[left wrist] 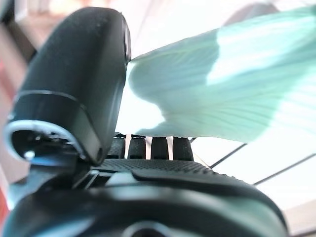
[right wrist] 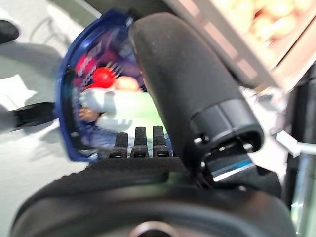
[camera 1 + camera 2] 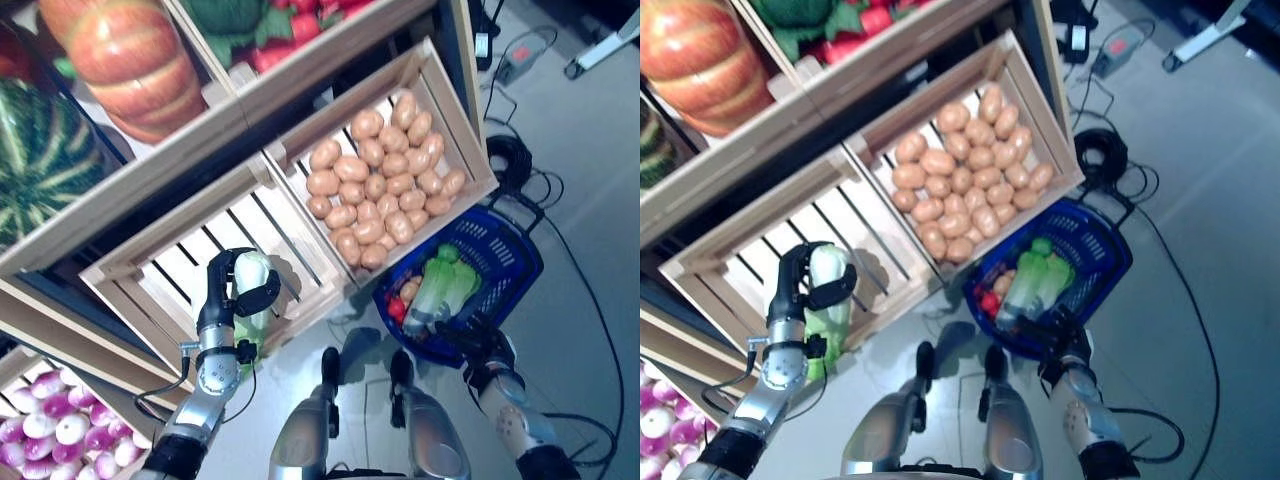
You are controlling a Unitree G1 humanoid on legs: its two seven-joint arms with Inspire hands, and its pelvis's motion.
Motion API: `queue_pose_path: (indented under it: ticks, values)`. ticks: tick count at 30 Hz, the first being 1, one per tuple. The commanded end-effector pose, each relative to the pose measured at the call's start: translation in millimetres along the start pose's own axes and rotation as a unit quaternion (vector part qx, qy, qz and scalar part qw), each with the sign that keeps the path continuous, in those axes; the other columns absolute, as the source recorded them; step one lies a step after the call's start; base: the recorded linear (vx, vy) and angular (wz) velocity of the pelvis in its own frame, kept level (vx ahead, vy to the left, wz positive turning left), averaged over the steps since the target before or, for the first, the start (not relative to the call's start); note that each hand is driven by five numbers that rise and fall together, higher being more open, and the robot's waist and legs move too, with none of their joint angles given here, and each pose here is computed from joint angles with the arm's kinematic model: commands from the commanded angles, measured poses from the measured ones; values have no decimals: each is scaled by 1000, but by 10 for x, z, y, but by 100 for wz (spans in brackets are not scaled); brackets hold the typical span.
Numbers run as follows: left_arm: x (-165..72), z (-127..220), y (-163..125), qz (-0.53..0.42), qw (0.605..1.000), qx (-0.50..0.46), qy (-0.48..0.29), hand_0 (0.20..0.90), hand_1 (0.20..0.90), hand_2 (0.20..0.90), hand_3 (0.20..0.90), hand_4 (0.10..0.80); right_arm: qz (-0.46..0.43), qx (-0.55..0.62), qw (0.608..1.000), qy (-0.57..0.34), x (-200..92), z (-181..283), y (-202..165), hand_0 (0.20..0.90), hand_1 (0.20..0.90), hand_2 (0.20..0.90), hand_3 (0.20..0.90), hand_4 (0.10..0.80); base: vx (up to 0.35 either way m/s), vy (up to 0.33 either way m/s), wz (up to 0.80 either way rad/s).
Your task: Put vegetables into the basket
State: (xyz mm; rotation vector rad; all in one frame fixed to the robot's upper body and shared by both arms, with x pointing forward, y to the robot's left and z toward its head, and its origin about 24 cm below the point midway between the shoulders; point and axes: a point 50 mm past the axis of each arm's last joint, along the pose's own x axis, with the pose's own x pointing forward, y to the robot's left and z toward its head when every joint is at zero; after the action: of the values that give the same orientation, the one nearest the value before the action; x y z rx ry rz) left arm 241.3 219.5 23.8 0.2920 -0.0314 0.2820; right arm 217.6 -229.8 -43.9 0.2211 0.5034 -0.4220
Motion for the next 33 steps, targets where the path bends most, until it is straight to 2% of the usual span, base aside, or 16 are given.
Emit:
queue_pose_path:
  ticks: [1,5,9,17,25,33]
  values:
    - [13,375,39,-30,987,-121,-102,300,300,300,300,400,42,-16,997,-62,-97,130,33,900,900,900,900,800,161,17,3]
    - [-43,448,-48,-72,970,-207,-107,300,300,300,300,400,88,-15,993,-83,-168,152,122,900,900,900,900,800,105,2,2]
    - [-85,584,-201,-158,936,-294,-115,300,300,300,300,400,195,22,972,-126,-292,326,306,900,900,900,900,800,46,-10,0]
    - [-49,660,-346,-248,911,-313,-98,300,300,300,300,400,418,79,893,-150,-519,599,617,900,900,900,900,800,17,-3,-2]
    - [-106,832,-558,-361,869,-318,-116,300,300,300,300,400,582,98,806,-52,-699,528,906,900,900,900,900,800,31,-24,1]
    - [-168,949,-624,-420,841,-312,-135,300,300,300,300,400,632,57,772,22,-759,387,958,900,900,900,900,800,0,0,0]
